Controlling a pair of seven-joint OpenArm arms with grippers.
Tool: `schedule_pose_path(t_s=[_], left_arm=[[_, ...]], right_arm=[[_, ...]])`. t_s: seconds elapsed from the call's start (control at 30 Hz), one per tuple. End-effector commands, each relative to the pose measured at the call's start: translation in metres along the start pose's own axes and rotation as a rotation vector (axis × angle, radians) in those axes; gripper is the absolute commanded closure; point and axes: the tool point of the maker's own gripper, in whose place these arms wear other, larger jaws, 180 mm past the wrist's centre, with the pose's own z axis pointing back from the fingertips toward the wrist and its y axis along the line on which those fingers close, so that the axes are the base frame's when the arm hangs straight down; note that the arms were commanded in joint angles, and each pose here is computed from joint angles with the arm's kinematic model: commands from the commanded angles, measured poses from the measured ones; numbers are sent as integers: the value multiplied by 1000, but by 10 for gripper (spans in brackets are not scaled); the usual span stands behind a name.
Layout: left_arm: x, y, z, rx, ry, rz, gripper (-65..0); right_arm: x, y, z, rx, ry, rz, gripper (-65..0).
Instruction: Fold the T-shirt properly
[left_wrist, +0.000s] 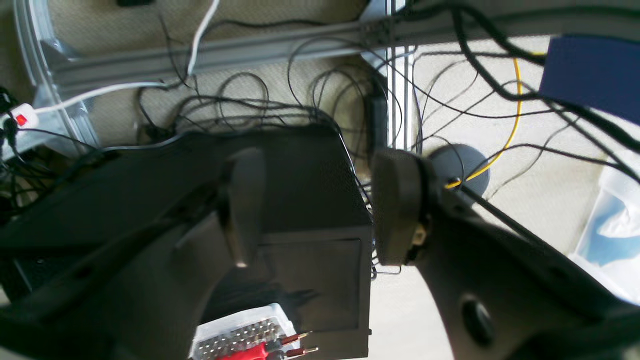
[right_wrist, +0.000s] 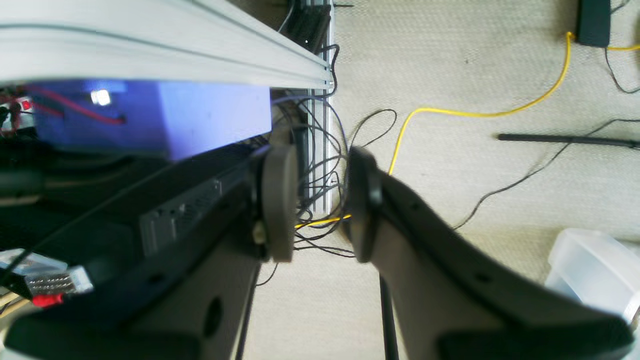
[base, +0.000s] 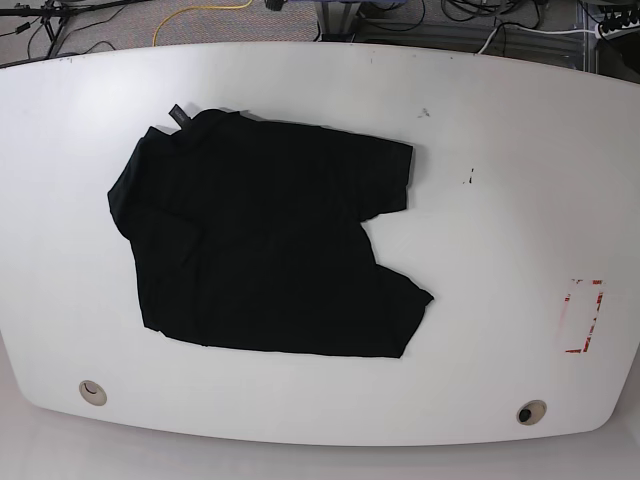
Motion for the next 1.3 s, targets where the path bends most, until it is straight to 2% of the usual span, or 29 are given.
schedule_pose_path(t_s=[0.0, 1.27], left_arm=[[4, -2, 8, -9, -23, -1, -308], [62, 31, 95, 74, -217, 2, -309]], right_arm=[[0, 2, 7, 7, -4, -3, -160], [67, 10, 72, 10, -183, 55, -155]])
